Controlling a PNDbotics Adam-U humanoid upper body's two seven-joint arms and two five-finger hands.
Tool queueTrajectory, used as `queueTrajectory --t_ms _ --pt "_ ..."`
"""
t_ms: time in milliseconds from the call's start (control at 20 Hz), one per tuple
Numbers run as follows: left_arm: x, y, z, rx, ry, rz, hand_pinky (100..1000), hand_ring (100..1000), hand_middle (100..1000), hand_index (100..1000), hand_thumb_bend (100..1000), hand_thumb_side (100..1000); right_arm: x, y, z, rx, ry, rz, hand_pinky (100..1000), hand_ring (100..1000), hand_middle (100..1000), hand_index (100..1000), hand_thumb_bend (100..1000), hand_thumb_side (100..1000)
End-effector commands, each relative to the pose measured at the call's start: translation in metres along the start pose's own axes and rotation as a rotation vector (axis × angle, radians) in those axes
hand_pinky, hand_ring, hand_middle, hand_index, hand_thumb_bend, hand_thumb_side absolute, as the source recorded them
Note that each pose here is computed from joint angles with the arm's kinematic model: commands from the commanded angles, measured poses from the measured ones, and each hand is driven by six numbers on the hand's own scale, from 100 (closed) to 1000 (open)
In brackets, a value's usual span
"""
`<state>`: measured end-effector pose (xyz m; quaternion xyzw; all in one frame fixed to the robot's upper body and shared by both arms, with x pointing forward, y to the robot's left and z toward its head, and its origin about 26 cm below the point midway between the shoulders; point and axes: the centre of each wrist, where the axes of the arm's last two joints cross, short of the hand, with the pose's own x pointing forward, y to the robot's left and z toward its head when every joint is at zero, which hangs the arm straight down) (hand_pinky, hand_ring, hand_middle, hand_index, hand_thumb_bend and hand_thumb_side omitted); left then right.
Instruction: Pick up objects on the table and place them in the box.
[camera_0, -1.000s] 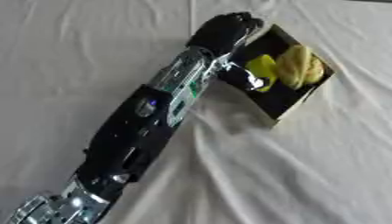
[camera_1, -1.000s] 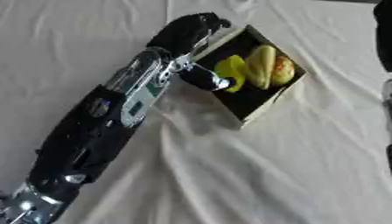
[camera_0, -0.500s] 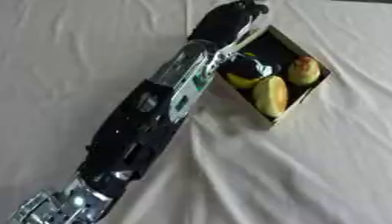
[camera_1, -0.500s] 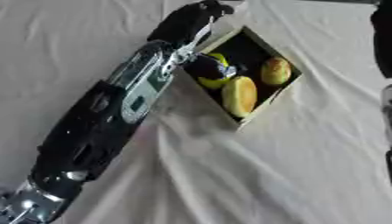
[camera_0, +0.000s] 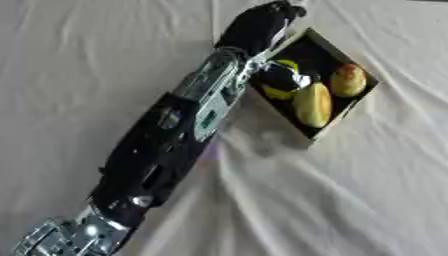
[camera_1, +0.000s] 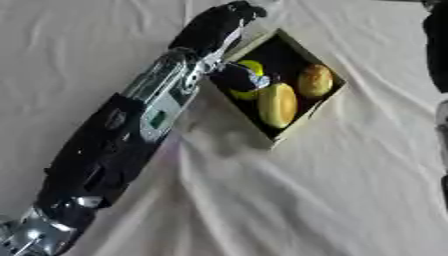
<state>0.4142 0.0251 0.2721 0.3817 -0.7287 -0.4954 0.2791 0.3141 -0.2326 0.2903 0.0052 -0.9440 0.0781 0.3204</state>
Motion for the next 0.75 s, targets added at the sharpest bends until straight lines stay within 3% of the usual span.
queueTrajectory --t_ms 50,200,400,600,750 --pt "0.005 0.017 0.001 0.051 -0.031 -0.004 874 867 795 916 565 445 0.009 -0.004 -0.003 -0.001 -0.034 0.013 897 876 746 859 100 715" --pt "0.0 0.032 0.008 0.1 -0.039 -0.005 867 859 795 909 520 414 0.009 -0.008 -0.002 -0.004 -0.039 0.027 897 876 746 859 100 704" --pt "-0.024 0.075 0.035 0.215 -0.079 0.065 851 832 777 896 394 386 0.009 -0.019 0.001 -0.022 -0.044 0.077 897 876 747 860 100 693" --pt "-0.053 0.129 0.09 0.339 -0.121 0.215 828 802 749 878 304 388 0.009 -0.028 0.004 -0.038 -0.041 0.129 896 876 748 860 100 688" --pt "-0.072 0.156 0.137 0.431 -0.129 0.32 818 792 742 876 274 375 0.009 -0.033 0.006 -0.046 -0.043 0.155 896 875 748 860 100 687"
